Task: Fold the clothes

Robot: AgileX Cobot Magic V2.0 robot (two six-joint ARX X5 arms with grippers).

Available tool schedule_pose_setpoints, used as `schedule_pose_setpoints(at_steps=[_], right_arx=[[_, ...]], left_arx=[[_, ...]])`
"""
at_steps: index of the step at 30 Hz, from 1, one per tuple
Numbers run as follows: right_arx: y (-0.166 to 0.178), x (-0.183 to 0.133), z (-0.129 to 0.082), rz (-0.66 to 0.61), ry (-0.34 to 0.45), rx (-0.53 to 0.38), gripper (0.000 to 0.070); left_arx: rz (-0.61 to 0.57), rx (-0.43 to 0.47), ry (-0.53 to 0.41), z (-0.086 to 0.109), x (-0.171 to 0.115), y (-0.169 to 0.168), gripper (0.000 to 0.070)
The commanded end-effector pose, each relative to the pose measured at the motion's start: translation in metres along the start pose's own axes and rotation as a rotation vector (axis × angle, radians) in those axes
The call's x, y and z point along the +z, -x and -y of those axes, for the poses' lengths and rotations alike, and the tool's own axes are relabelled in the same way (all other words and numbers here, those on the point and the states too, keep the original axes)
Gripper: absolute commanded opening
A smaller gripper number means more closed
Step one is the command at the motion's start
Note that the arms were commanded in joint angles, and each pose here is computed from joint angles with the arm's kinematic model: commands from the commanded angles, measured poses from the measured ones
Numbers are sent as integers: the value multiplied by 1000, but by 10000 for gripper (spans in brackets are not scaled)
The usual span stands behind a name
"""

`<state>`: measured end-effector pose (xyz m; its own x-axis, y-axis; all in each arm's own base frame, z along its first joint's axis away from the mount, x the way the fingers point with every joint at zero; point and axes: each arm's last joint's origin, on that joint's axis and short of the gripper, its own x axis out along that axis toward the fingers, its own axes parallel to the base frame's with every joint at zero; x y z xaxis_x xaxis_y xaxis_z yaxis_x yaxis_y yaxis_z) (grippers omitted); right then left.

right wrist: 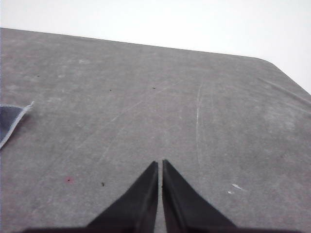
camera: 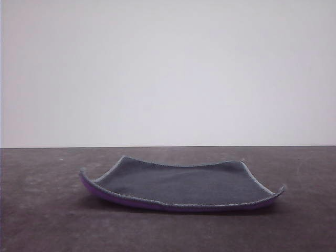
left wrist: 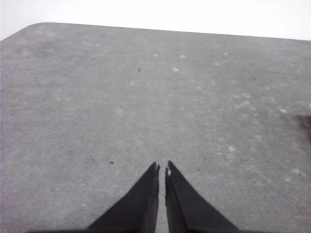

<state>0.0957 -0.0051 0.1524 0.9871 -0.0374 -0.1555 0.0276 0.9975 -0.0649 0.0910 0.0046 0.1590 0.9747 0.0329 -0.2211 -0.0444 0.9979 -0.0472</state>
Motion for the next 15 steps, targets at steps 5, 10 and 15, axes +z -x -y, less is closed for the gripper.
schedule_pose_setpoints(at_steps=[5, 10, 15], right_arx=[[0, 0, 0, 10, -17, -4, 9], [0, 0, 0, 12, -17, 3, 9], [0, 1, 0, 23, -19, 4, 9]], left_arx=[[-28, 4, 4, 0, -7, -2, 16], [-24, 4, 4, 0, -6, -2, 16], [3, 2, 4, 0, -4, -2, 16]])
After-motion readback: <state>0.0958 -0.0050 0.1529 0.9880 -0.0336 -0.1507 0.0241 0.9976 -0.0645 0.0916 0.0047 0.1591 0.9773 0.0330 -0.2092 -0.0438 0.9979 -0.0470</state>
